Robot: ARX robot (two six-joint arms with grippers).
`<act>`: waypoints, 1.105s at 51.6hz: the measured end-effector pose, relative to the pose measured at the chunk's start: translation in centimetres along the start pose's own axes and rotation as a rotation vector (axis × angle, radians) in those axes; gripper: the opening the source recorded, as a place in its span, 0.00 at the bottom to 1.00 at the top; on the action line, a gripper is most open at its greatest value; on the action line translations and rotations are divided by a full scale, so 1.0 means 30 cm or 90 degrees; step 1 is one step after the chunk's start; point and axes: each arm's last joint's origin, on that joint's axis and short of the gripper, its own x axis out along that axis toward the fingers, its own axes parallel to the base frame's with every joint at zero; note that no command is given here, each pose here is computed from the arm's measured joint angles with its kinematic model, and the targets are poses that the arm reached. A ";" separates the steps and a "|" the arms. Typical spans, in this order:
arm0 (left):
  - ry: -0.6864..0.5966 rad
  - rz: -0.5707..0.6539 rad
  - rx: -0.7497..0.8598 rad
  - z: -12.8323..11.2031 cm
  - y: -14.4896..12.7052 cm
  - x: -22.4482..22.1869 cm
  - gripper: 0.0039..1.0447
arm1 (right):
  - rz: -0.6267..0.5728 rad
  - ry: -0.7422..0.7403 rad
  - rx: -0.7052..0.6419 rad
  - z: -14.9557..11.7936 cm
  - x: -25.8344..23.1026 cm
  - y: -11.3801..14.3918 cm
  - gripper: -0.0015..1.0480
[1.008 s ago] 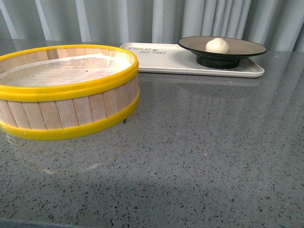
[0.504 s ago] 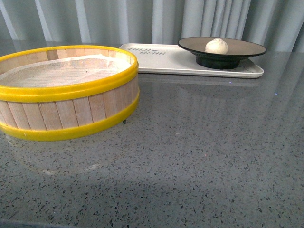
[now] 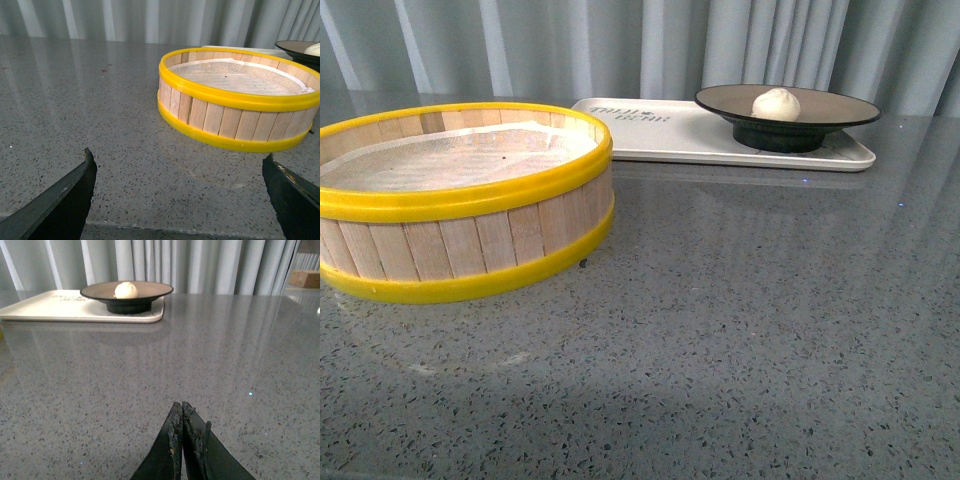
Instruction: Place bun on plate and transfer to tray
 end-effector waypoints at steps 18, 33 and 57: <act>0.000 0.000 0.000 0.000 0.000 0.000 0.94 | 0.000 -0.008 -0.001 0.003 -0.004 0.000 0.04; 0.000 0.000 0.000 0.000 0.000 0.000 0.94 | 0.000 -0.008 -0.001 0.003 -0.004 0.000 0.60; 0.000 0.000 0.000 0.000 0.000 0.000 0.94 | 0.000 -0.008 0.000 0.003 -0.004 0.000 0.92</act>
